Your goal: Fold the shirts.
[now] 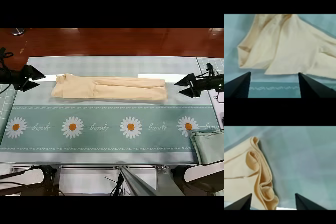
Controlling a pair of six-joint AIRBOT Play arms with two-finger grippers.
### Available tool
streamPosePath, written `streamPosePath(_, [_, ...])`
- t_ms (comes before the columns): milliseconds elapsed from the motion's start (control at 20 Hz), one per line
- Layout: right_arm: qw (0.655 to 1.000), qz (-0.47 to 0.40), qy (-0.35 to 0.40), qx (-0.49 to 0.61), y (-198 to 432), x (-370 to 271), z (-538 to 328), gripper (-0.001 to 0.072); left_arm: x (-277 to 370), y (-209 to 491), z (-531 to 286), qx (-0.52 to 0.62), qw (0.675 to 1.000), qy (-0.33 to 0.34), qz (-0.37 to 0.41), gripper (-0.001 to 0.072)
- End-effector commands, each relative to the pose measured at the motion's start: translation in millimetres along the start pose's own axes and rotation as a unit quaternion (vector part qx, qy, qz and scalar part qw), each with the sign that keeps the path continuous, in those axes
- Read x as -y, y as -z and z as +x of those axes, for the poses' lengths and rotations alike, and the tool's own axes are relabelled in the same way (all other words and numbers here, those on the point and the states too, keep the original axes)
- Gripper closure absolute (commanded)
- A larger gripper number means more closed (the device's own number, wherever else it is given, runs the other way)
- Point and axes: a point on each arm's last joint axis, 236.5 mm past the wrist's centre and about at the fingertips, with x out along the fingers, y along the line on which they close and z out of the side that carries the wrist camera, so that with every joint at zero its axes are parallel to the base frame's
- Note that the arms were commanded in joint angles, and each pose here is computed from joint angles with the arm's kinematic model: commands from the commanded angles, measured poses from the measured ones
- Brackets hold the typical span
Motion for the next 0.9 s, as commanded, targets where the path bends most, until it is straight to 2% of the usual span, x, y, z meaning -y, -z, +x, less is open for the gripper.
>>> streamPosePath(0, [0.999, 0.011, -0.032, -0.015, 8.3, -10.6, 30.6, 0.0089, 35.9, 21.2, -4.2, 0.073, 0.996, 0.048, 0.019, 0.0001])
streamPosePath(400, [0.996, -0.003, -0.057, -0.061, 35.4, -47.3, 88.4, 0.0097, 83.7, 63.6, 29.8, 0.012, 0.994, 0.076, 0.074, 0.0003])
streamPosePath(450, [0.996, -0.011, -0.057, -0.064, 36.9, -53.0, 90.6, 0.0204, 89.3, 68.8, 32.9, 0.004, 0.994, 0.080, 0.080, 0.0006])
streamPosePath(500, [0.996, -0.025, -0.056, -0.066, 36.4, -58.5, 87.4, 0.0568, 95.5, 76.8, 35.1, -0.009, 0.993, 0.086, 0.086, 0.0047])
streamPosePath(550, [0.996, -0.040, -0.057, -0.061, 33.1, -65.3, 79.9, 0.0692, 100.6, 85.1, 36.5, -0.023, 0.991, 0.091, 0.092, 0.0329])
streamPosePath(600, [0.996, -0.056, -0.053, -0.050, 27.7, -71.0, 65.8, 0.0693, 104.9, 93.5, 37.2, -0.037, 0.990, 0.097, 0.096, 0.0668])
streamPosePath(850, [0.988, -0.146, 0.039, -0.023, 50.1, -65.8, -35.1, 0.0693, 143.0, 132.4, 51.8, -0.087, 0.979, 0.124, 0.135, 0.0685])
